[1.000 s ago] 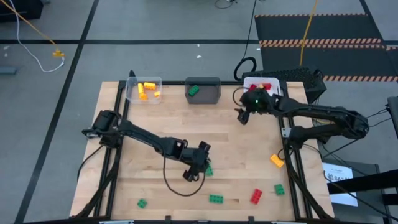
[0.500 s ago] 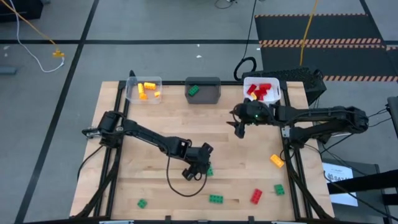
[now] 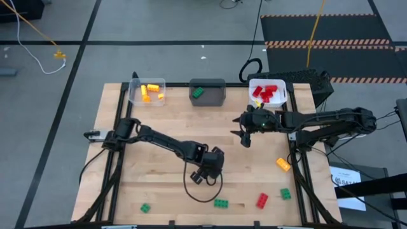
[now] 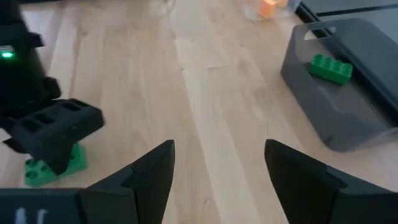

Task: Sort & place blocks by color
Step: Put the left 8 stud green game piece into the gray bin

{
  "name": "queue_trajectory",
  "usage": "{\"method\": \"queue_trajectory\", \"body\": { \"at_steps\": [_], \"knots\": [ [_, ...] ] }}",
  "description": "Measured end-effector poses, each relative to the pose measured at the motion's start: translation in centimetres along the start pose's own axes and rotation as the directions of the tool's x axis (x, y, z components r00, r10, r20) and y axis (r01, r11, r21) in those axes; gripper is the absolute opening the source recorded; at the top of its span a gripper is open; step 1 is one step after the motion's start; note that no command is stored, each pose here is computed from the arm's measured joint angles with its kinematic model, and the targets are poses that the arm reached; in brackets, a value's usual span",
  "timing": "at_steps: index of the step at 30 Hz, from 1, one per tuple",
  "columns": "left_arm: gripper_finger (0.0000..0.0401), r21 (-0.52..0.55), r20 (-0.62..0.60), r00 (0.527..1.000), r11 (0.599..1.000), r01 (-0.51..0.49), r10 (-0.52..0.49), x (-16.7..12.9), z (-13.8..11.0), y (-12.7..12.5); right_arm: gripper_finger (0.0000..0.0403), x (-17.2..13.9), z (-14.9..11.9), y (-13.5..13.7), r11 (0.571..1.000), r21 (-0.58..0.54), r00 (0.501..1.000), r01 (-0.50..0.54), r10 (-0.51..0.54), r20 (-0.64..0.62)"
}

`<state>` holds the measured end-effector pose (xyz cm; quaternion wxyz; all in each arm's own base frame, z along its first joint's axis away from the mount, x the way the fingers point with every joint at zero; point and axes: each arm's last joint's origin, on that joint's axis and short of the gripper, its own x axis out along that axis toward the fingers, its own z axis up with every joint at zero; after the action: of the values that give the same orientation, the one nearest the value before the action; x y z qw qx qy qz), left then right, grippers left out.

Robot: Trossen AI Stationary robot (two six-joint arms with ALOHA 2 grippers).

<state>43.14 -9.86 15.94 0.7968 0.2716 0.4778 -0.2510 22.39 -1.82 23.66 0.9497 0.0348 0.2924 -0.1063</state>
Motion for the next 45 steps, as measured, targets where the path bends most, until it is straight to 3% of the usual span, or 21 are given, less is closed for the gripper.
{"method": "queue_trajectory", "body": {
  "at_steps": [9,14,32,38,45],
  "knots": [
    [0.0205,-0.007,-0.038,0.999,1.000,0.012,-0.012,-2.3,1.0,0.9,0.0242,0.0,-0.1,0.2,1.000,-0.010,1.000,-0.005,0.005,-0.012],
    [0.0204,-0.024,-0.120,0.989,0.997,0.079,-0.081,-1.4,-0.2,0.2,0.0242,0.0,-0.4,0.1,1.000,-0.013,0.999,-0.003,0.002,-0.036],
    [0.0202,-0.005,-0.144,0.982,0.992,0.126,-0.126,2.2,-0.9,-0.4,0.0242,0.0,-0.5,0.1,1.000,-0.012,0.999,-0.002,0.001,-0.053],
    [0.0136,-0.027,-0.239,0.968,0.996,0.080,-0.084,1.3,-1.4,-0.4,0.0242,-0.1,-0.6,0.1,1.000,-0.005,0.998,-0.002,0.001,-0.062],
    [0.0021,-0.200,-0.359,0.926,0.979,0.045,-0.116,0.6,-3.1,0.3,0.0242,-0.1,-0.6,0.3,1.000,0.008,0.998,-0.009,0.010,-0.061]
  ]
}}
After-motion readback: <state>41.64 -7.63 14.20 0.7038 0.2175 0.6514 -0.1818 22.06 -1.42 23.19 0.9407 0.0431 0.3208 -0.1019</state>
